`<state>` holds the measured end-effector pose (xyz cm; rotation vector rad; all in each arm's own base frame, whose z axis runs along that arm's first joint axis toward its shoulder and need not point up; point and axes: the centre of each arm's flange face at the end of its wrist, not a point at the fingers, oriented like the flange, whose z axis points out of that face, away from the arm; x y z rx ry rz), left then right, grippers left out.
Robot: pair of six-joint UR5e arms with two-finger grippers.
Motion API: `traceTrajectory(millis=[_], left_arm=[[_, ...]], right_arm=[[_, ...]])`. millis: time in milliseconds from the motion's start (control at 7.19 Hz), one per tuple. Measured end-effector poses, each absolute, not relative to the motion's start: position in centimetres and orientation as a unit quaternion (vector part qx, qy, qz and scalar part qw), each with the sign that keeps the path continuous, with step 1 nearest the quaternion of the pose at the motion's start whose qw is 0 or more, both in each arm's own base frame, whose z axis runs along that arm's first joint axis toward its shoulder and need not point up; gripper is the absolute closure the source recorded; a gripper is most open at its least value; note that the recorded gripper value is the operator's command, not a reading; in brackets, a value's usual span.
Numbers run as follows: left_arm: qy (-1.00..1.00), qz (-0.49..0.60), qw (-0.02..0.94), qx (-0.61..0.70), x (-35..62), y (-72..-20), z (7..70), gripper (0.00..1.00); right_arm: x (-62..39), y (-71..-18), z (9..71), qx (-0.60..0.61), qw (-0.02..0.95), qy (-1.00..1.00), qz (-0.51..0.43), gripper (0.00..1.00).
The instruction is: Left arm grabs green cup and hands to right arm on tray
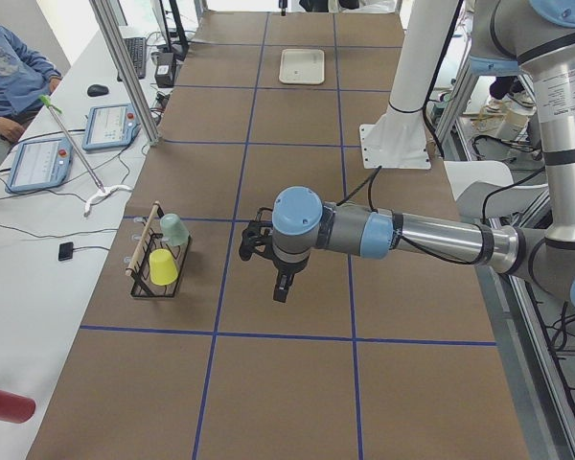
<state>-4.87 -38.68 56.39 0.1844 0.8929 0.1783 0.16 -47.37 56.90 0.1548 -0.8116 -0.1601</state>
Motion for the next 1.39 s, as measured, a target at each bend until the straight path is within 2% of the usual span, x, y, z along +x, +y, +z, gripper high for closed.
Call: traceTrajectory(millis=[835, 1391], left_arm=[[0.404, 0.074, 0.908, 0.079, -5.1, -39.3, 57.5, 0.0], [0.416, 0.064, 0.904, 0.078, 0.3, -45.5, 51.3, 0.01]], right_arm=[[0.5, -46.5, 57.5, 0.07, 0.914, -0.393, -0.073, 0.0], [0.3, -46.3, 57.9, 0.065, 0.913, -0.397, -0.073, 0.0]])
